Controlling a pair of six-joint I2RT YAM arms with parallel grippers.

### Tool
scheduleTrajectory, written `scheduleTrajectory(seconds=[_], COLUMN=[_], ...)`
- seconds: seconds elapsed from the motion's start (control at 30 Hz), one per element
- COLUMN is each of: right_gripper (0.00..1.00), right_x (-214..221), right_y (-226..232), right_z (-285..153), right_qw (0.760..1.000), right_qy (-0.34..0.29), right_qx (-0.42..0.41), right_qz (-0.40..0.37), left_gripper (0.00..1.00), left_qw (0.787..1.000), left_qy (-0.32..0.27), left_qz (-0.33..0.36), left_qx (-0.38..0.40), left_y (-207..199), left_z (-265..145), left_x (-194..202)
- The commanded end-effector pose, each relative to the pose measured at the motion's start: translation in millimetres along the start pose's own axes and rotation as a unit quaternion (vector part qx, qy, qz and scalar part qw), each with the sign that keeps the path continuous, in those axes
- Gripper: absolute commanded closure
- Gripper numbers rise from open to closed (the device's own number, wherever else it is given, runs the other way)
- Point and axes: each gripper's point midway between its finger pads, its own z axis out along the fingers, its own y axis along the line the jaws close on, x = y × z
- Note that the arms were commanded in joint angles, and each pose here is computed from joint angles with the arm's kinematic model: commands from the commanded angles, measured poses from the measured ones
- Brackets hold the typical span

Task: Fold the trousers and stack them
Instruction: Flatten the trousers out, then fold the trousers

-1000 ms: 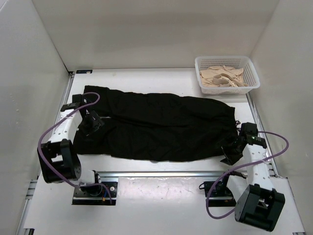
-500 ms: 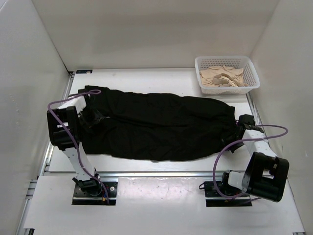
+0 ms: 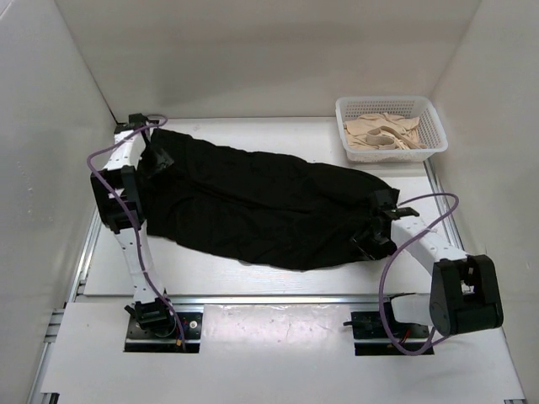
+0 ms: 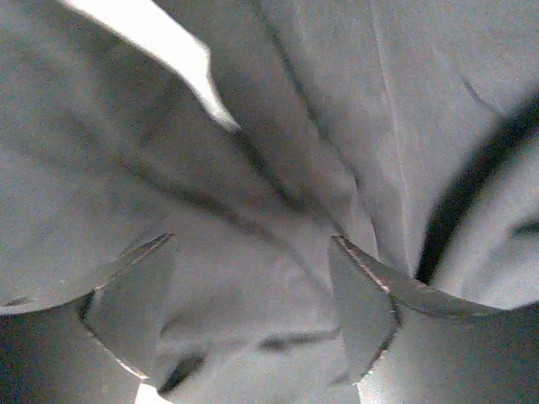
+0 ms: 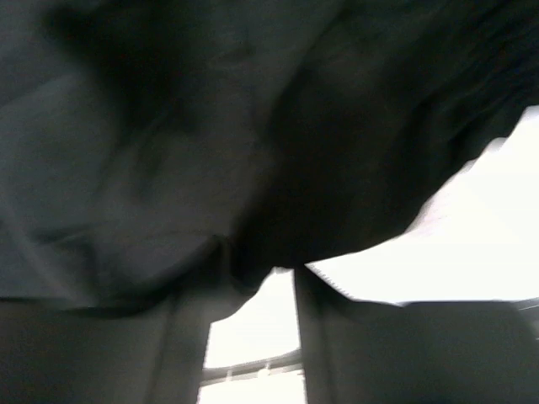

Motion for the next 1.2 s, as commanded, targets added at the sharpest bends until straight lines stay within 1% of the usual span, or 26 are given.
scheduleTrajectory(seconds=[0.0,0.03,0.07,0.1,0.13,0.17,0.2,0.27,0.3,0.33,0.4,0.43,0.5,0.53,0.57,0.67,0.77,0.87,0.93,0.97,1.0,1.03,1.07,1.1,1.17], right_gripper=[0.49,0.36,0.21,0.16,0.14,0.14,0.13,0.13,0.13,0.13,0.13,0.13,0.13,0.13,0.13,0.11,0.11,0.11,0.11,0.11,0.11,0.11,0.11,0.11,0.11], right_x=[-11,-18,-27,-33,-36,-47,-49,-51,-51,-52,-49,-49,-45,-45,-43,-41,-41,-43,-41,-41,-41,-39,-36,-35,-30], right_y=[14,10,14,15,9,11,10,5,5,6,1,1,3,0,1,-1,-6,-9,-15,-14,-18,-19,-20,-22,-21], right_z=[-23,-29,-39,-50,-57,-69,-77,-83,-90,-91,-93,-93,-92,-92,-92,-93,-97,-102,-104,-106,-107,-107,-106,-106,-105], right_qw=[0.999,0.998,0.996,0.993,0.992,0.989,0.987,0.986,0.985,0.985,0.985,0.985,0.986,0.987,0.988,0.989,0.99,0.989,0.989,0.989,0.989,0.99,0.99,0.991,0.992], right_qy=[-0.047,-0.068,-0.089,-0.112,-0.123,-0.148,-0.158,-0.164,-0.168,-0.171,-0.167,-0.167,-0.158,-0.155,-0.148,-0.139,-0.138,-0.145,-0.142,-0.145,-0.146,-0.143,-0.139,-0.135,-0.126], right_qx=[-0.002,0.004,-0.004,-0.012,-0.002,0.0,-0.003,0.001,-0.006,-0.009,-0.012,-0.011,-0.018,-0.012,-0.017,-0.022,-0.024,-0.028,-0.024,-0.028,-0.025,-0.022,-0.026,-0.022,-0.029], right_qz=[0.003,-0.002,-0.012,-0.015,-0.019,-0.027,-0.03,-0.035,-0.034,-0.033,-0.035,-0.04,-0.046,-0.043,-0.049,-0.045,-0.035,-0.021,-0.012,-0.011,-0.007,-0.003,-0.004,-0.004,-0.005], left_gripper=[0.15,0.13,0.11,0.11,0.11,0.14,0.15,0.15,0.15,0.15,0.15,0.15,0.17,0.18,0.18,0.2,0.21,0.25,0.33,0.39,0.48,0.72,0.86,0.9,0.9], left_qw=[0.997,0.997,0.996,0.994,0.994,0.993,0.993,0.989,0.986,0.982,0.978,0.976,0.975,0.974,0.974,0.973,0.973,0.974,0.974,0.975,0.975,0.975,0.976,0.976,0.978], left_qy=[-0.073,-0.082,-0.09,-0.11,-0.111,-0.113,-0.099,-0.103,-0.077,-0.09,-0.071,-0.056,-0.036,-0.01,0.0,0.018,0.03,0.031,0.036,0.032,0.032,0.032,0.032,0.022,0.008], left_qz=[0.011,0.01,0.004,-0.006,-0.016,-0.027,-0.063,-0.101,-0.14,-0.161,-0.181,-0.19,-0.193,-0.2,-0.2,-0.206,-0.206,-0.201,-0.197,-0.197,-0.197,-0.197,-0.192,-0.193,-0.189], left_qx=[-0.005,-0.002,-0.013,-0.011,-0.014,-0.018,-0.028,-0.027,-0.047,-0.05,-0.072,-0.095,-0.103,-0.109,-0.106,-0.098,-0.102,-0.102,-0.104,-0.102,-0.102,-0.102,-0.101,-0.097,-0.09], left_y=[11,18,34,44,56,69,97,122,149,160,178,189,191,191,189,185,181,176,173,172,172,172,173,171,170], left_z=[-80,-91,-96,-117,-123,-127,-128,-126,-109,-111,-98,-83,-67,-51,-43,-20,-5,3,8,7,7,7,7,0,-11], left_x=[-32,-35,-37,-38,-36,-34,-19,-11,8,9,22,29,34,43,46,49,48,40,41,38,38,38,38,34,29])
